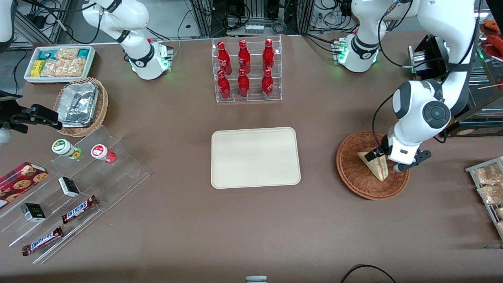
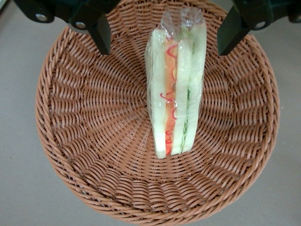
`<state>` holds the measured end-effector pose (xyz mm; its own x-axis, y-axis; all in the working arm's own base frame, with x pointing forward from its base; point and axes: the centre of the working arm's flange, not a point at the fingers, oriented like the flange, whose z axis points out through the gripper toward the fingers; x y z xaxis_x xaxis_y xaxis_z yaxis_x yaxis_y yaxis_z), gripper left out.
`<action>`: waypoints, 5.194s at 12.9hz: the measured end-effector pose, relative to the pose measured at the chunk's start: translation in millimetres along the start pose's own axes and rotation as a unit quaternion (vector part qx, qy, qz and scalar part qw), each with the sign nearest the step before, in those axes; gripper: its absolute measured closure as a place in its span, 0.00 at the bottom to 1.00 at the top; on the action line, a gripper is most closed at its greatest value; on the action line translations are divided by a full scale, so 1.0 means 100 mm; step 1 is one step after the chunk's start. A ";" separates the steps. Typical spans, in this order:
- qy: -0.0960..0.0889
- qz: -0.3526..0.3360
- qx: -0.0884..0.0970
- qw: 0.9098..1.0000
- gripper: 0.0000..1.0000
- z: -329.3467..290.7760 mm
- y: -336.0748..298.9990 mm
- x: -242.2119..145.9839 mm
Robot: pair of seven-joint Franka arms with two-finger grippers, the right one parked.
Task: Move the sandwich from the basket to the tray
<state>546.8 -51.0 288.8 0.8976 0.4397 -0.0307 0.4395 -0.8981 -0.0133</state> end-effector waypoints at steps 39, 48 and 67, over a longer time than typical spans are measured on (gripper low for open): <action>-0.025 0.244 0.000 0.970 0.84 -0.09 3.74 -2.41; -0.037 0.246 0.002 0.969 0.84 0.30 4.05 -2.47; -0.049 0.232 0.003 0.972 0.00 -0.20 4.10 -2.41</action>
<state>511.6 -524.9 311.0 0.9914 -0.0136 -0.1300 -0.0112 -0.9998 0.0191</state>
